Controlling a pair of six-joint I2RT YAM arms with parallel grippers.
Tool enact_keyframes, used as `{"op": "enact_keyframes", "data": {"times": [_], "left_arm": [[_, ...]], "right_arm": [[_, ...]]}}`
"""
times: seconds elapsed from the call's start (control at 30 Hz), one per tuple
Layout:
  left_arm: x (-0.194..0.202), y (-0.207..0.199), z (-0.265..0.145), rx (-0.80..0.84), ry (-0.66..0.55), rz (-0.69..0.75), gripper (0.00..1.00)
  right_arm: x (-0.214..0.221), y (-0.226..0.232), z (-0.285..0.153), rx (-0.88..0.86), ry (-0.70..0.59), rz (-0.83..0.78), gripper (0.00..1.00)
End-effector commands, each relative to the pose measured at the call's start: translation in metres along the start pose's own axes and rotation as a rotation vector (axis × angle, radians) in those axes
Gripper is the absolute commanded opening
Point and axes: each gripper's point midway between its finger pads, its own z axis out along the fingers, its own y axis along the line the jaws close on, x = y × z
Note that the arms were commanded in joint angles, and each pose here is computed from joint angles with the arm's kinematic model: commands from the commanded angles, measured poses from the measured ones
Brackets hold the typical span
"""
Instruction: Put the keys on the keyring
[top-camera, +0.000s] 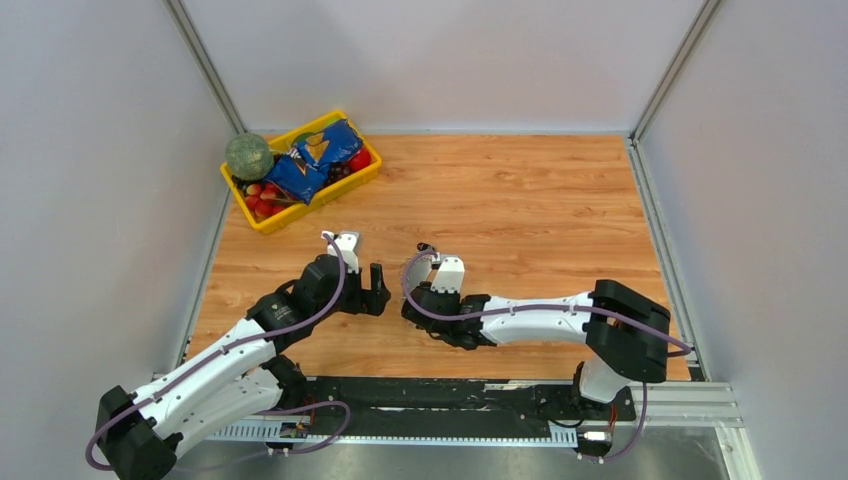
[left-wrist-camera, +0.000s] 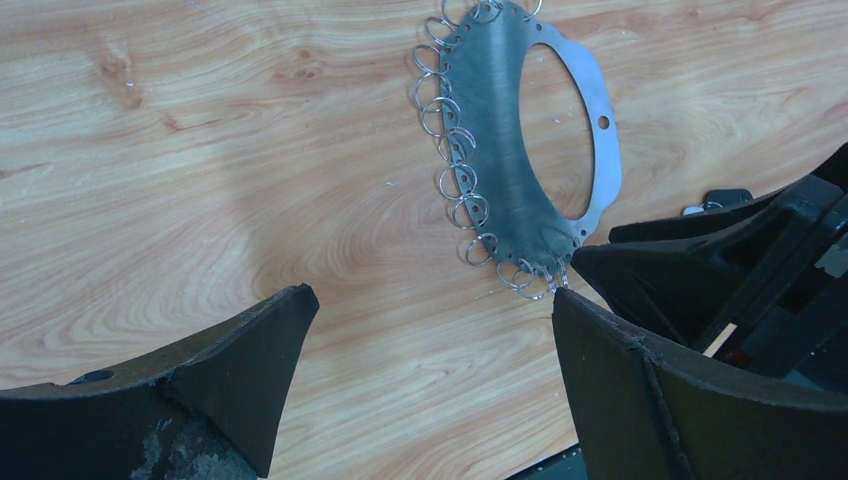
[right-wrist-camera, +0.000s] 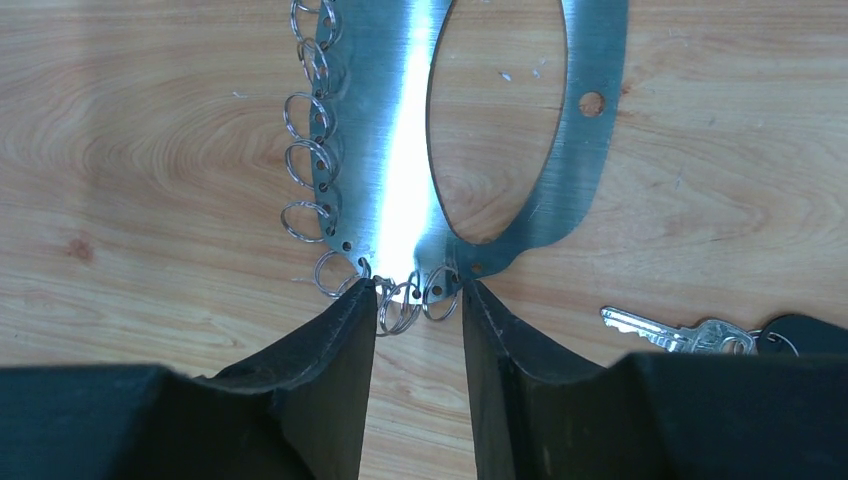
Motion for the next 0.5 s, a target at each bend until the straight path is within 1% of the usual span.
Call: {"op": "enact_keyframes", "data": {"times": [0.0, 0.33, 0.47], "left_arm": [[-0.0022, -0.008, -0.0007, 0.042, -0.015, -0.012, 1.0], [0.0002, -0.0155, -0.0011, 0.086, -0.007, -0.011, 1.0], [0.0004, -0.0177, -0.0012, 0.099, -0.005, -0.01, 1.0]], "right_arm": [[-0.0081, 0.0096, 0.0027, 0.028, -0.033, 0.036, 0.4], [-0.0061, 0.0047, 0.0099, 0.085, -0.042, 0.048, 0.33], [-0.0033, 0.0046, 0.0116, 0.094, -0.035, 0.05, 0.33]]}}
